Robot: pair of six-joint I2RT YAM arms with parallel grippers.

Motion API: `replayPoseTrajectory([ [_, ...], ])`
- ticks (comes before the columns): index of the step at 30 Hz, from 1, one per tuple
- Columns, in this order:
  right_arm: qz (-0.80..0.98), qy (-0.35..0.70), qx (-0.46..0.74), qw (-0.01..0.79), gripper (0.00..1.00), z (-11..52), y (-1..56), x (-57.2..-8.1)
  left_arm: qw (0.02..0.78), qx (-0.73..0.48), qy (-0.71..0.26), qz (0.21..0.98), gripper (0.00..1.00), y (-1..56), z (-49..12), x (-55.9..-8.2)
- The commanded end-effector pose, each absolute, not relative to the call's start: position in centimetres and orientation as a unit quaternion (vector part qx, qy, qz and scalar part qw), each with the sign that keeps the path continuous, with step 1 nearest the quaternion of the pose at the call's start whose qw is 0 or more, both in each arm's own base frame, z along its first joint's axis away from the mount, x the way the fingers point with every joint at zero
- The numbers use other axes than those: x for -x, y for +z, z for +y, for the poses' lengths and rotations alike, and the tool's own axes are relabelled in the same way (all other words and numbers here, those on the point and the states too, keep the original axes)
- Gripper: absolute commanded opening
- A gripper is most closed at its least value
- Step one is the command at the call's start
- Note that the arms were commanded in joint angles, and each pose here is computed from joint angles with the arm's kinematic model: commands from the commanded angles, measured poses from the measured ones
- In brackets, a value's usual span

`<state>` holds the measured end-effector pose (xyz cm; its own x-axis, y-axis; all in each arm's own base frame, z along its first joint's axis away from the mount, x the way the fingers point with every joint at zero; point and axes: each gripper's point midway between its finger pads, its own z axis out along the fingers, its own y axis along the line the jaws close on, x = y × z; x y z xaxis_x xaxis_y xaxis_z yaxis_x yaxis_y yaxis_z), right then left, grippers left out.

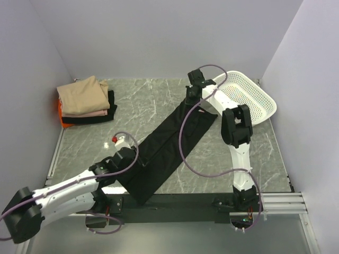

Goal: Fold and stack the t-shirts
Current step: Fold the tshirt

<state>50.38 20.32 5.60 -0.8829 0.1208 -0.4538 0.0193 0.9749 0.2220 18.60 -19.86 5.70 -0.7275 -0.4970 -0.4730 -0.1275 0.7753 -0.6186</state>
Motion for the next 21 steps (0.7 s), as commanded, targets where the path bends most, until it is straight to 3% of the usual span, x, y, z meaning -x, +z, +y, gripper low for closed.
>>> replayPoseTrajectory([
  [1,0.934,0.134,-0.023,0.329,0.13,20.0,13.6,-50.9,0.365,0.181,-0.308,0.860,0.33,10.1,-19.8,-19.6],
  [5,0.917,0.159,-0.023,0.366,0.19,19.4,17.8,-47.6,0.366,0.183,-0.276,0.870,0.33,9.2,-18.6,-19.4],
  [14,0.955,0.084,0.008,0.286,0.22,19.9,10.7,-38.8,0.315,0.162,-0.202,0.913,0.32,4.8,-17.9,-18.2],
  [21,0.973,0.057,-0.006,0.226,0.22,19.9,4.9,-37.2,0.294,0.151,-0.222,0.917,0.32,3.8,-18.6,-17.3],
])
